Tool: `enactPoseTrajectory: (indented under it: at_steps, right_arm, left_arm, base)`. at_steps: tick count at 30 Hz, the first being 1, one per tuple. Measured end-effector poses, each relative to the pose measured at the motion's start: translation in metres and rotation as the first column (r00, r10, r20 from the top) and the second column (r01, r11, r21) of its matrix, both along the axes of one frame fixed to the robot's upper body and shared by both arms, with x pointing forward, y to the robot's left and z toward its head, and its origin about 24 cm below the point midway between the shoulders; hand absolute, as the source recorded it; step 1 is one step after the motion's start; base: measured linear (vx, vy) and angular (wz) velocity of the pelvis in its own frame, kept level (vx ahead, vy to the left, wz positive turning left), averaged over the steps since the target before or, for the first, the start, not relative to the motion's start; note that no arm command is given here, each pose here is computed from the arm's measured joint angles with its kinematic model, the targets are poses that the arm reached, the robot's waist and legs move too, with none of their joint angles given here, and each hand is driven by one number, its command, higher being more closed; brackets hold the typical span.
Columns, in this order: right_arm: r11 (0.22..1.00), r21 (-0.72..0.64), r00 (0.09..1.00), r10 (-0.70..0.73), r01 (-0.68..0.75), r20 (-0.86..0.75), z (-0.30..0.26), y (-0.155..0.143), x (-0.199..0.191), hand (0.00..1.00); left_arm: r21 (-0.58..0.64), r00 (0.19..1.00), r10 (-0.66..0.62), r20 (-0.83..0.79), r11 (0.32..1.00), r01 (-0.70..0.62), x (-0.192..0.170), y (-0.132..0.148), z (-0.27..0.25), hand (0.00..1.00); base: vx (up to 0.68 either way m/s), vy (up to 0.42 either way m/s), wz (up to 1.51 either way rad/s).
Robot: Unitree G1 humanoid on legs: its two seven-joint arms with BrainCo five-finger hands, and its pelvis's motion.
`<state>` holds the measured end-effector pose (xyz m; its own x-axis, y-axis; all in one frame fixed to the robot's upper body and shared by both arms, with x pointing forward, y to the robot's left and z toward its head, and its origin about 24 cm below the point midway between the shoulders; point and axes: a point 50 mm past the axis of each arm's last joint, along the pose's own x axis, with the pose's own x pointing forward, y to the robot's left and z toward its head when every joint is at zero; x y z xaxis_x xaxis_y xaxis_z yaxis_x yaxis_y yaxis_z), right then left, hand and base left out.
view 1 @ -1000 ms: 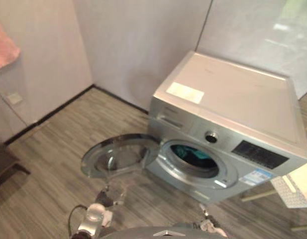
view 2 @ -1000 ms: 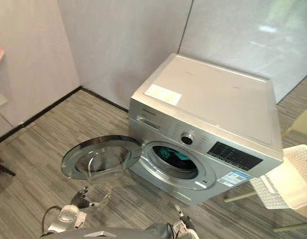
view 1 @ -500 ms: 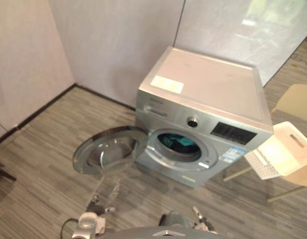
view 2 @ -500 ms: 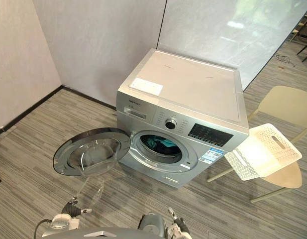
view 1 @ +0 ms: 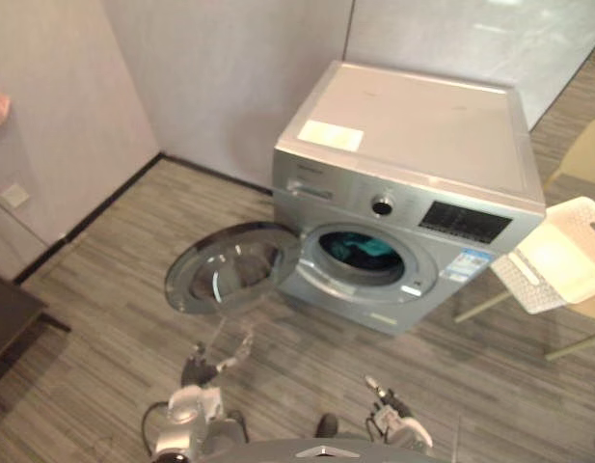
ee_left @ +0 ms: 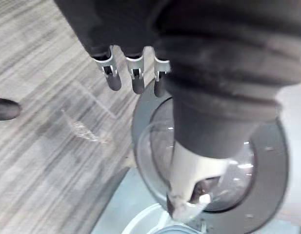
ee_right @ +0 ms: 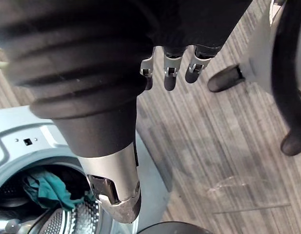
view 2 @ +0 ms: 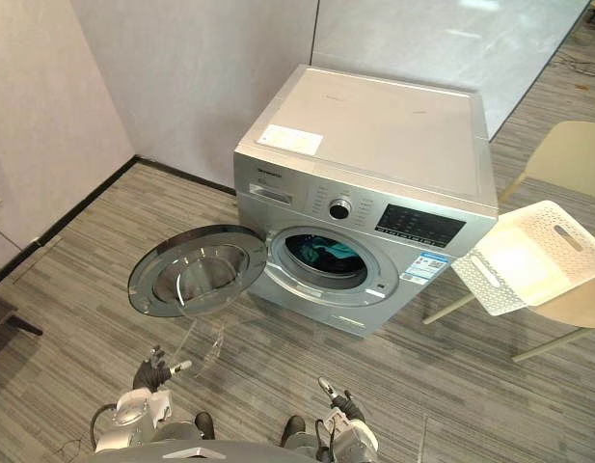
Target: Pick up the laundry basket with both hands and put the clothes into the washing machine.
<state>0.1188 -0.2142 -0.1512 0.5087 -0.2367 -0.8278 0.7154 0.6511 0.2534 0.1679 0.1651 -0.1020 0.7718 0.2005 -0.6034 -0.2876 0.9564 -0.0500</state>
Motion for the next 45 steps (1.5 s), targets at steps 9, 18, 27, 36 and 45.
enactPoseTrajectory:
  at_steps: [9, 18, 27, 36, 45]
  right_arm:
    - [0.995, -0.076, 0.991, -0.078, 0.07, -0.11, -0.004, -0.035, -0.042, 0.0]
    - [0.996, -0.019, 0.989, -0.086, 0.084, -0.119, -0.01, -0.014, -0.046, 0.0]
    - [0.995, -0.059, 0.995, 0.081, -0.077, 0.061, 0.009, -0.013, 0.001, 0.0]
    - [0.996, -0.015, 0.99, 0.093, -0.092, 0.109, 0.009, 0.008, 0.005, 0.0]
    - [0.998, 0.024, 0.975, 0.057, -0.064, 0.215, 0.02, 0.028, 0.003, 0.0]
  left_arm:
    - [0.047, 0.932, 0.187, 0.31, 0.976, -0.212, 0.03, 0.041, 0.059, 0.0]
    - [0.185, 0.901, 0.064, 0.429, 0.97, -0.156, 0.052, 0.054, 0.09, 0.0]
    - [0.257, 0.87, 0.042, 0.492, 0.947, -0.191, 0.134, 0.083, 0.129, 0.0]
    - [0.232, 0.732, 0.106, 0.673, 0.91, -0.345, 0.203, 0.127, 0.246, 0.0]
    - [-0.165, 0.62, 0.329, 0.713, 0.937, -0.307, 0.187, 0.082, 0.207, 0.0]
  base:
    - [0.02, 0.298, 0.32]
    - [0.04, 0.149, 0.38]
    - [-0.09, -0.008, -0.44]
    - [-0.05, -0.028, -0.46]
    - [0.02, 0.056, -0.12]
